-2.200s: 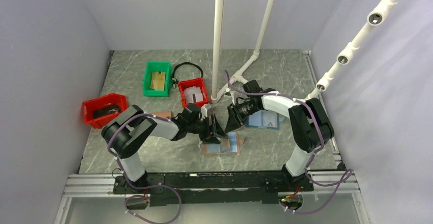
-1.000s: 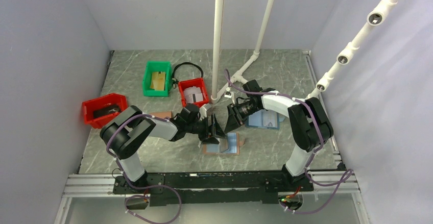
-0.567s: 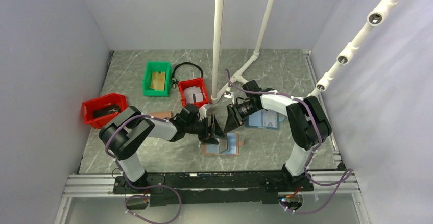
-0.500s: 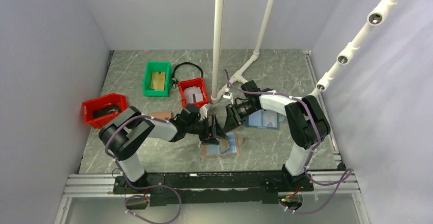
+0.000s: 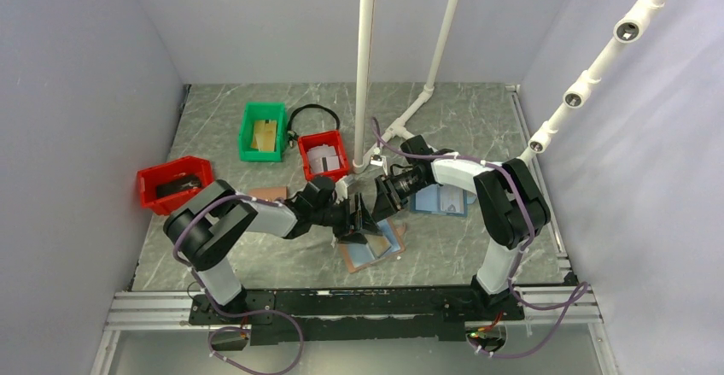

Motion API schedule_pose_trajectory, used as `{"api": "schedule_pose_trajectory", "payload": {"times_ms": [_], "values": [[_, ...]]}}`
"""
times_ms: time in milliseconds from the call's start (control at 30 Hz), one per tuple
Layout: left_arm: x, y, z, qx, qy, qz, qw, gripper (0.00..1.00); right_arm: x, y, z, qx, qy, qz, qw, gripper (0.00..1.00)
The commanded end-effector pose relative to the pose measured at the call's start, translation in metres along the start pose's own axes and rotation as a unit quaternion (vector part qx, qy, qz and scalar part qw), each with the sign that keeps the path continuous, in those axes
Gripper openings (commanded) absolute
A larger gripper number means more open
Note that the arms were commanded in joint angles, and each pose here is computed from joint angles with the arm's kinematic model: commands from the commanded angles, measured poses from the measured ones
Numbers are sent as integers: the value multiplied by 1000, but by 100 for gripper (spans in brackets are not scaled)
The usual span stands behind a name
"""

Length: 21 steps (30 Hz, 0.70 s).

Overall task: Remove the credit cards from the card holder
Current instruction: Remove the credit card from the card holder.

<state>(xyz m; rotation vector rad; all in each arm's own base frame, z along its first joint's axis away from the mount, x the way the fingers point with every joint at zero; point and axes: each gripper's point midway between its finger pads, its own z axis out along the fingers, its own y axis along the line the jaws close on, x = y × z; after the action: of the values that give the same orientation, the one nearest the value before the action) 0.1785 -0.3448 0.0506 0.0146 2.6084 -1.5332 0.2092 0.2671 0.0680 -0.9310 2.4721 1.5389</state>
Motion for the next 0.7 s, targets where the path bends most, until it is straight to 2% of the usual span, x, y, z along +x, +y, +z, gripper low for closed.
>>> {"api": "schedule_pose_trajectory", "payload": {"times_ms": [0,167,333,467,667], "values": [[-23,-15,-5,-5,-51,27,998,78,5,8,5,-17,11,6,1000,41],[-25,-4,-9,-46,-62,5,997,76,5,10,5,-18,11,5,1000,41],[-24,-1,-9,-52,-58,-3,997,73,5,11,4,-20,11,3,1000,41],[-24,-5,-9,-41,-59,4,997,72,5,15,4,-30,8,3,1000,41],[-27,-20,-10,-7,-63,34,997,77,8,23,6,-47,6,12,999,38]]}}
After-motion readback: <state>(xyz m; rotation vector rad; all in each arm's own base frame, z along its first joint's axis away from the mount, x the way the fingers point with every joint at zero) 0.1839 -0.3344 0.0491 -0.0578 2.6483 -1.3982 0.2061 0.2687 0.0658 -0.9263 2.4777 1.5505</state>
